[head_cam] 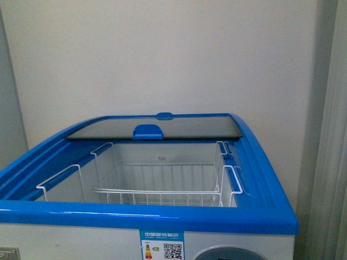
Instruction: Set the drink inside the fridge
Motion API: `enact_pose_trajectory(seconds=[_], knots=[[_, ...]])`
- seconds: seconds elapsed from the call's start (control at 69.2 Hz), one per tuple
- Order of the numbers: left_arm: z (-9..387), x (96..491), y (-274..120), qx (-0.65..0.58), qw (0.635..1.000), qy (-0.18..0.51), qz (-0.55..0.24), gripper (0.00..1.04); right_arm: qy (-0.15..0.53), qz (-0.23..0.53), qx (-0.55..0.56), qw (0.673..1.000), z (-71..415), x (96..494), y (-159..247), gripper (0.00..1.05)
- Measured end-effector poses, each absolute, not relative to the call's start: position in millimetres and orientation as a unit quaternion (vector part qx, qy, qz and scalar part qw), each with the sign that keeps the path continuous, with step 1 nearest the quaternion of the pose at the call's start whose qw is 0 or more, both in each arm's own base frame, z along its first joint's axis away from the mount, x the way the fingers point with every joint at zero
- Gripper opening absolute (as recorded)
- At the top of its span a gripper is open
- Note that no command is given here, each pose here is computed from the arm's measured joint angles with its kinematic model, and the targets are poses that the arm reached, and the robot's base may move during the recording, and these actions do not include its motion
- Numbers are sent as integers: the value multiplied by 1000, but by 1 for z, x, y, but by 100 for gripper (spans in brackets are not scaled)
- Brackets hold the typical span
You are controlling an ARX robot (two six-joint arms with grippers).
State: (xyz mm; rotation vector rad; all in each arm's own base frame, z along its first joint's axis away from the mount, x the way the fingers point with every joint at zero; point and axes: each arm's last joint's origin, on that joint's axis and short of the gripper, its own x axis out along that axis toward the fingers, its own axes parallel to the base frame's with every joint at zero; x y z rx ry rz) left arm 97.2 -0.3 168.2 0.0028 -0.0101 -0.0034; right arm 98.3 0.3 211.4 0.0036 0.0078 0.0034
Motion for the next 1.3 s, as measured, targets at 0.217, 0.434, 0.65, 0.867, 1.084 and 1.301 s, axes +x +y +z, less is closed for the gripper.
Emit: enact_pose_trajectory(seconds=[0.217, 0.434, 0.65, 0.867, 1.084, 1.301], knots=[[168, 97, 0, 1, 1000, -5, -2, 3, 4, 1, 2, 1000, 191, 98, 0, 3], [168, 97, 0, 1, 1000, -5, -2, 3, 3, 2, 2, 1000, 181, 98, 0, 3], [168, 97, 0, 1, 1000, -5, -2, 3, 4, 2, 2, 1000, 175, 98, 0, 3], [168, 97, 0, 1, 1000, -5, -2, 3, -3, 2, 2, 1000, 168, 97, 0, 3], [168, 97, 0, 1, 1000, -5, -2, 25, -4, 2, 1, 1000, 168, 97, 0, 24], [168, 97, 0, 1, 1000, -5, -2, 64, -4, 2, 1, 1000, 168, 97, 0, 62]])
